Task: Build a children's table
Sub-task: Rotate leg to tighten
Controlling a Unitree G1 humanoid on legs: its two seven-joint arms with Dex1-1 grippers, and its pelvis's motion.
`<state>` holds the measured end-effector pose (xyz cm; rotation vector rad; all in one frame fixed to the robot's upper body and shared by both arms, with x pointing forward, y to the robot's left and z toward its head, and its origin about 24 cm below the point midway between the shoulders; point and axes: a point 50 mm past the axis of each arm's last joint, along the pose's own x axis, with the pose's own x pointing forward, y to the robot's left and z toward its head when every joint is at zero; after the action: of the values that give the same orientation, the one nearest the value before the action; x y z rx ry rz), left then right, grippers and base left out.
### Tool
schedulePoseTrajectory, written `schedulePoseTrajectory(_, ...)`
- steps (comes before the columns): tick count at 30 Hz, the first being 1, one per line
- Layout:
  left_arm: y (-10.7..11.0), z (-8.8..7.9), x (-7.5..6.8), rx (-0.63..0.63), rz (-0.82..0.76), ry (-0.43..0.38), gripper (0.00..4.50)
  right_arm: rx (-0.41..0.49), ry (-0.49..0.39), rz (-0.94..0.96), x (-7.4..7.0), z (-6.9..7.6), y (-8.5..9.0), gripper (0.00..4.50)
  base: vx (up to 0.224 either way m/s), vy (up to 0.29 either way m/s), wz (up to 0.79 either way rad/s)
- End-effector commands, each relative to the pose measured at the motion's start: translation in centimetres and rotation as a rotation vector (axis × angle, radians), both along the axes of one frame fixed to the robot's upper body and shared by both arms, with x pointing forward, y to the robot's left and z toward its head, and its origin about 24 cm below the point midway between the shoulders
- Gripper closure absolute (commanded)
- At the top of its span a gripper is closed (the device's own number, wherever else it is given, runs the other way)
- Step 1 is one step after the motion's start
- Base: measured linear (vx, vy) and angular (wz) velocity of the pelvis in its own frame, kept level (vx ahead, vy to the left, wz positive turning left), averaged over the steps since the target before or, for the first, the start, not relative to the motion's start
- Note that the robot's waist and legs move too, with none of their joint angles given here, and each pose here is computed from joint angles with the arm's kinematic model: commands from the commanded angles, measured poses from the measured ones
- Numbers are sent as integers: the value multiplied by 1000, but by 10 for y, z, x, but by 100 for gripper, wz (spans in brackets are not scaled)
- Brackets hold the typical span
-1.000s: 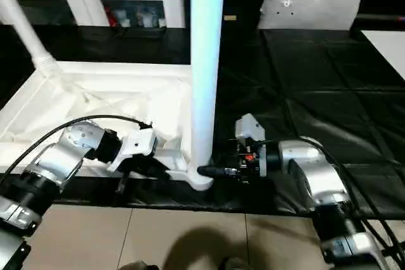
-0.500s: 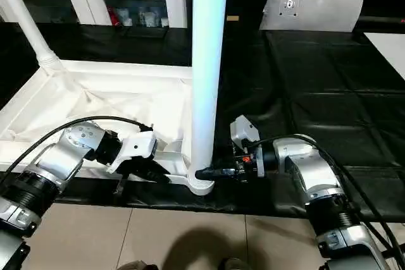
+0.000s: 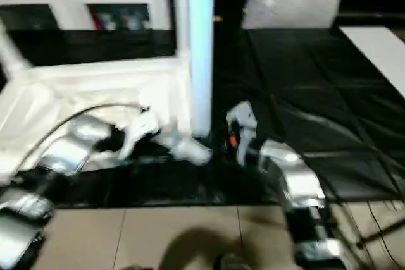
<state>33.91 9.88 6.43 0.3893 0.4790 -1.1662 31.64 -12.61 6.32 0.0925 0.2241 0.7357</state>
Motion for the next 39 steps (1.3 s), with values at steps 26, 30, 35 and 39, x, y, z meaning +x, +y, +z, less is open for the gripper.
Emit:
schedulePoseTrajectory(26,-7,1,-10,-1,-159,-146,450,-163,-135,118,-18,0,-29,41,2,-1,0)
schedulePoseTrajectory(30,2,3,-21,-14,-300,-104,450,-139,-148,309,-26,8,-35,41,0,0,0)
schedulePoseTrajectory(35,9,5,-25,22,-390,-90,450,-135,-143,450,-29,12,-35,57,0,0,0)
schedulePoseTrajectory(39,13,4,-33,67,-505,-64,450,-139,-105,584,-30,13,-34,95,0,0,0)
